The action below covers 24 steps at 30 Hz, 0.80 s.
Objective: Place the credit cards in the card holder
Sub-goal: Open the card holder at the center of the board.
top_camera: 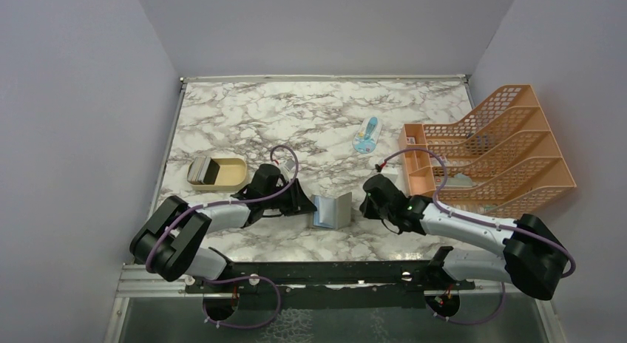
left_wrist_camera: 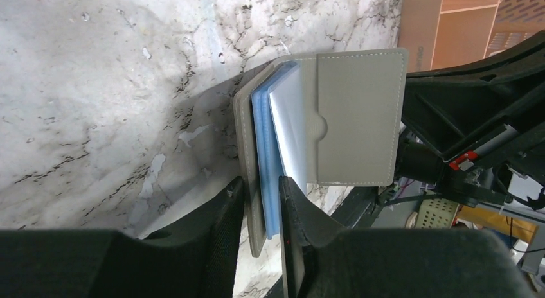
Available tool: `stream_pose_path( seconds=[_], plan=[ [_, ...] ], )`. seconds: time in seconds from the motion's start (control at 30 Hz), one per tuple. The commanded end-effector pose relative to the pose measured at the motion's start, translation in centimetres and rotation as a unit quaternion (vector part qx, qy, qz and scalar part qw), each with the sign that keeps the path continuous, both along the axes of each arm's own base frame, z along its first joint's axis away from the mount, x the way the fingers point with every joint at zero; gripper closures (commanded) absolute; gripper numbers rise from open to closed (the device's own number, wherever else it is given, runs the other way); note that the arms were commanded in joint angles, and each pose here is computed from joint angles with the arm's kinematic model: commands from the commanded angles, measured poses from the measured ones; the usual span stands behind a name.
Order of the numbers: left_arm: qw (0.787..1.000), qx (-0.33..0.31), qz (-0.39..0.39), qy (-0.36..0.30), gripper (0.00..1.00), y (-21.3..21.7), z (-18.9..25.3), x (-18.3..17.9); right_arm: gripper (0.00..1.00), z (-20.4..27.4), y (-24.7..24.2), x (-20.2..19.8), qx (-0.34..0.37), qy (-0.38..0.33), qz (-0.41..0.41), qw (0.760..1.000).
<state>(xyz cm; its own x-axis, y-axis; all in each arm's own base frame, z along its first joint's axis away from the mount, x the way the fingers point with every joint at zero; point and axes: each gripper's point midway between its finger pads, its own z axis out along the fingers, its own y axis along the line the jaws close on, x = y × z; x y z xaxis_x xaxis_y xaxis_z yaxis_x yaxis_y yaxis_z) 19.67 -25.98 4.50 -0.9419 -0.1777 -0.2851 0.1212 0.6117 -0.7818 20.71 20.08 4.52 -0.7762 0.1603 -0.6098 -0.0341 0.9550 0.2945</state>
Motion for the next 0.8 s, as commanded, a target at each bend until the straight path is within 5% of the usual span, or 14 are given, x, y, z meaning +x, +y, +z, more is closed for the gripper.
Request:
stream_pose_path(
  seconds=[0.0, 0.37, 0.53, 0.77],
  plan=[
    [0.999, -0.029, -0.007, -0.035, 0.72, -1.2, 2.2, 1.0, 0.99, 0.4, -0.3, 0.2, 0.009, -0.010, -0.010, 1.000],
    [0.999, -0.035, -0.014, -0.034, 0.80, -2.1, 2.0, 0.7, 0.95, 1.8, 0.2, 0.0, 0.018, -0.013, 0.009, 1.000],
    [0.999, -0.038, -0.013, -0.034, 1.00, -2.3, 2.2, 0.7, 0.74, 5.2, 0.7, 0.0, 0.035, -0.022, 0.019, 0.999],
    [0.997, -0.059, -0.006, -0.048, 1.00, -2.5, 4.2, 0.4, 0.53, 11.2, 4.2, -1.0, 0.122, -0.042, 0.100, 0.987]
  ],
)
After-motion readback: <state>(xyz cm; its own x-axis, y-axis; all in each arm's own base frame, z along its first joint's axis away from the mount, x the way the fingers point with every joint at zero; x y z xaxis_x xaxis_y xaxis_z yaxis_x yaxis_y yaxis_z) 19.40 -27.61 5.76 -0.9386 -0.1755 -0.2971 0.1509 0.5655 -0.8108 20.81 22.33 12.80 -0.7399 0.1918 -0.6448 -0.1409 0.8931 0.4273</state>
